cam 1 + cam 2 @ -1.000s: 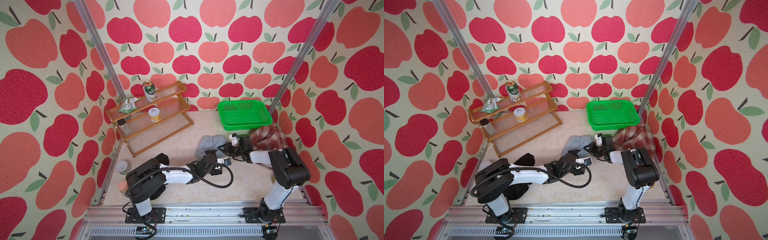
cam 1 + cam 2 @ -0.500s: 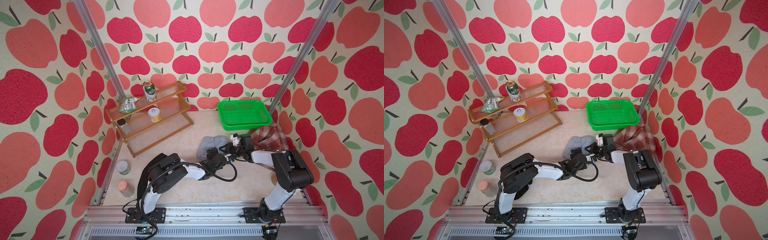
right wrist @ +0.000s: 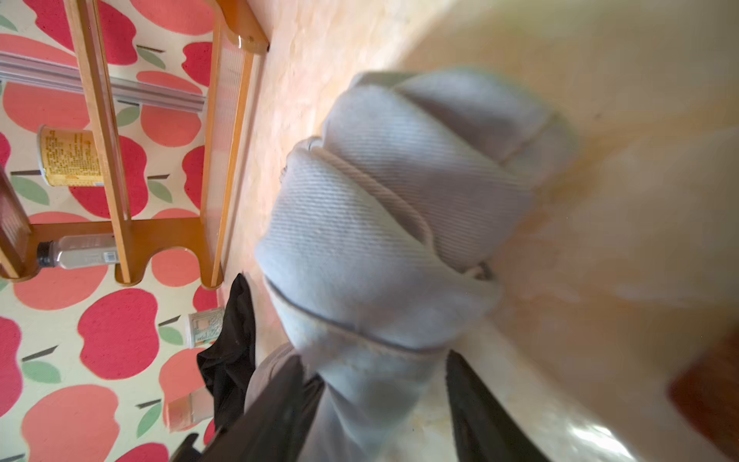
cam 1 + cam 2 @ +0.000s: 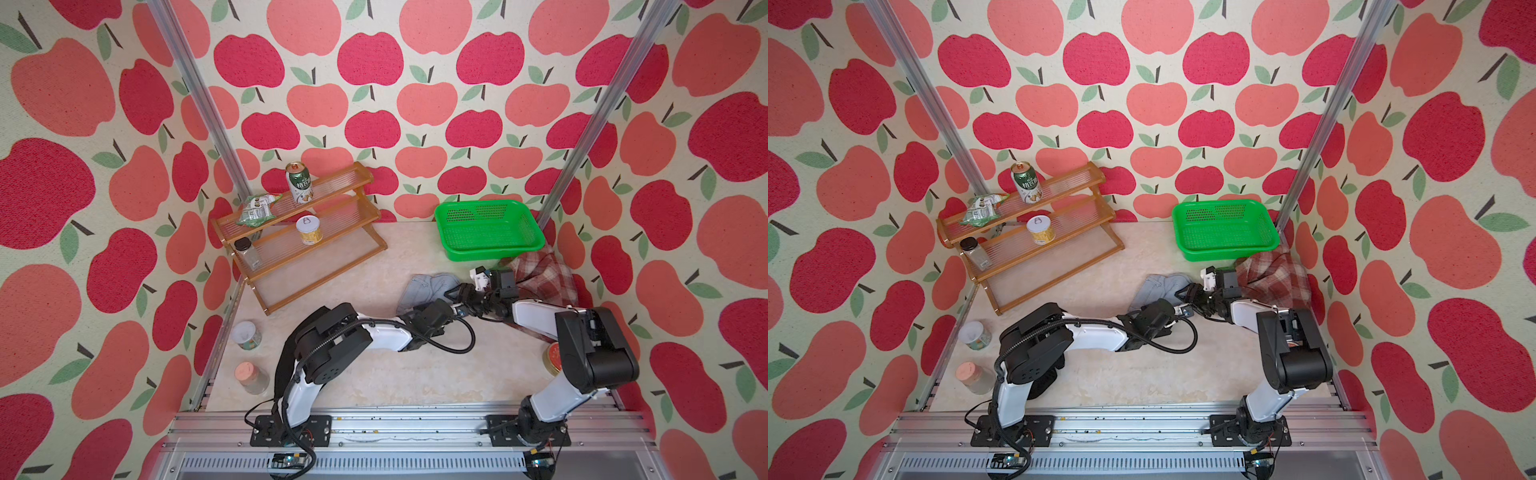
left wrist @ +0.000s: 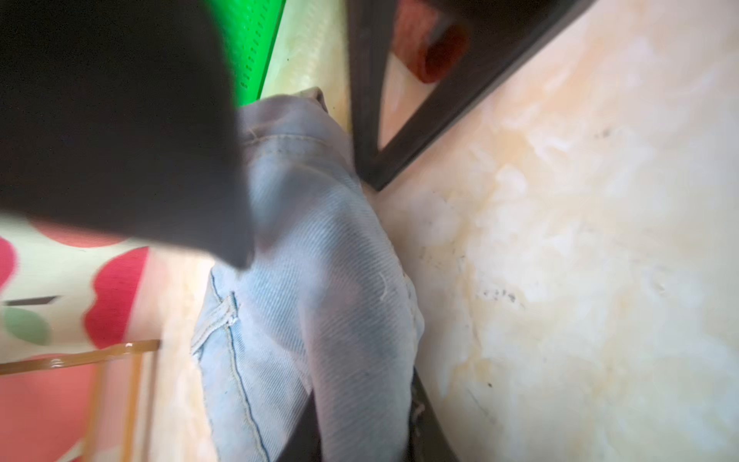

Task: Roll up the skirts
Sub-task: Roll the skirt at the center of the board.

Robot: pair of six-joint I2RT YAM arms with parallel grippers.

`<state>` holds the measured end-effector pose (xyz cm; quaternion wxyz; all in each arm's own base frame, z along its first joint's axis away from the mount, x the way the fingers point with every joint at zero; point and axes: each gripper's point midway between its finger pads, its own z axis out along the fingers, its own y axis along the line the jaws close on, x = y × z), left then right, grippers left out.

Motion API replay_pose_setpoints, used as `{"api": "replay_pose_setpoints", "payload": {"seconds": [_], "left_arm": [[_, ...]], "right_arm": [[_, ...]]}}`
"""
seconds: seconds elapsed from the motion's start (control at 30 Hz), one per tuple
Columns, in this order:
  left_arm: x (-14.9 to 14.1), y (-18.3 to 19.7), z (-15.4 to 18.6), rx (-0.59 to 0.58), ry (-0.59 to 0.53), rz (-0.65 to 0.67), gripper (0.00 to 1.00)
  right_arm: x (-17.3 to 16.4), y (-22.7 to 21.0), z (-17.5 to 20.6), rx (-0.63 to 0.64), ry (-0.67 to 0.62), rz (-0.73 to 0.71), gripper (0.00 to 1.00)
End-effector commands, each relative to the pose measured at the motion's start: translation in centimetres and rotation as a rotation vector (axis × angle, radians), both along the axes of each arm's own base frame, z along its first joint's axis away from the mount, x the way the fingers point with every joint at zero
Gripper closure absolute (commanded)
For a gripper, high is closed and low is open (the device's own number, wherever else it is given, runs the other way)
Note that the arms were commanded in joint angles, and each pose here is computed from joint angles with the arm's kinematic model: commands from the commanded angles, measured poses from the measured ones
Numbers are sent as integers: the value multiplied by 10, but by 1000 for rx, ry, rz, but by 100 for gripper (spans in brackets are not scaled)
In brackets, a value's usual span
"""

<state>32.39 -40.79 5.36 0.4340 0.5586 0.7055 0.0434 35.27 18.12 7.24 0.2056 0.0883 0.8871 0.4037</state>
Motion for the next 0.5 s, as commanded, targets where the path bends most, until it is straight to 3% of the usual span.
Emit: {"api": "replay_pose_setpoints", "payload": {"seconds": [0.0, 0.23, 0.3, 0.47], "left_arm": [[-6, 17, -5, -177, 274, 73, 86], [0, 8, 24, -475, 526, 48, 82], [2, 6, 32, -569, 606, 30, 81], [9, 6, 33, -717, 732, 17, 81]], "right_arm": [[-8, -16, 6, -52, -20, -8, 27], [-22, -14, 11, 15, -47, 0, 13], [-26, -11, 11, 52, -60, 8, 3], [-29, -3, 8, 123, -72, 23, 2]]}}
